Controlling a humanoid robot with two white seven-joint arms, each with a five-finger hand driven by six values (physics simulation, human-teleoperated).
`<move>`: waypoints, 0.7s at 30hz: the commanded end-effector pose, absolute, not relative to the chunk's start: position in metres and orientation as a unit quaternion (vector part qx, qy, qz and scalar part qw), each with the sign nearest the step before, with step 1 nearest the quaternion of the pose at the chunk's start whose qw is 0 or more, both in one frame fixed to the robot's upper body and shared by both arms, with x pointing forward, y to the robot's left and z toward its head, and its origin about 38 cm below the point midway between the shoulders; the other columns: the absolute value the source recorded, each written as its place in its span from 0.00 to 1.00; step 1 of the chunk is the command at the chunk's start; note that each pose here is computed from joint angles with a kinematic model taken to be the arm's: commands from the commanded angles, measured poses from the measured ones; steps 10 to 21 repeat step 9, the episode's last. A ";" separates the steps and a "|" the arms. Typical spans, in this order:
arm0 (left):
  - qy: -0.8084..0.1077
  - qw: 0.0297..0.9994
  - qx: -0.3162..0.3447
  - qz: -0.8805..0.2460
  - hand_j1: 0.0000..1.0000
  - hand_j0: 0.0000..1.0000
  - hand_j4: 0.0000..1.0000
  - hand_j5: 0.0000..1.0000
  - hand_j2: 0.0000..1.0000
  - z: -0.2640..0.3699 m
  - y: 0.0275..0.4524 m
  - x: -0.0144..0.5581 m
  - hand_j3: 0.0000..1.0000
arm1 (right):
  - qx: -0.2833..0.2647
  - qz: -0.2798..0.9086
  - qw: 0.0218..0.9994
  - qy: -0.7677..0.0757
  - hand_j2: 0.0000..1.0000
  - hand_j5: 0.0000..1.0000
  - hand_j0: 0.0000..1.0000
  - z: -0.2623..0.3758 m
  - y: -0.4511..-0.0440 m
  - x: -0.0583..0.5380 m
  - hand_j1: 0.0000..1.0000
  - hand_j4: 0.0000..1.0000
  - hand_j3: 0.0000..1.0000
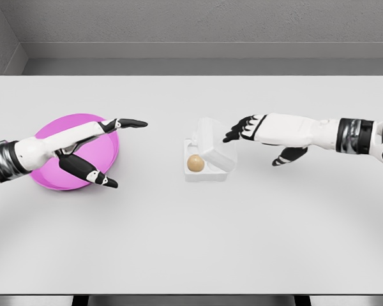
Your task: Pack egg into the box and close the box lid
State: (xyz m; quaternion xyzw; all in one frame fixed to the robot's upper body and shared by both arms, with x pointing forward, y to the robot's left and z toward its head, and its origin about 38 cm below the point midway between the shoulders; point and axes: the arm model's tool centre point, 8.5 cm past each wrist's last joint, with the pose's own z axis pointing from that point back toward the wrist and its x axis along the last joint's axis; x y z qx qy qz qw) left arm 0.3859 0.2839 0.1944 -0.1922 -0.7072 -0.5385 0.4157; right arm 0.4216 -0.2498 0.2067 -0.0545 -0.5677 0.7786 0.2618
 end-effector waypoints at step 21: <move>-0.706 0.419 -0.192 -0.538 1.00 1.00 1.00 1.00 1.00 0.193 0.285 0.385 1.00 | -0.086 0.759 0.290 -0.576 1.00 1.00 1.00 0.221 -0.276 0.437 1.00 1.00 1.00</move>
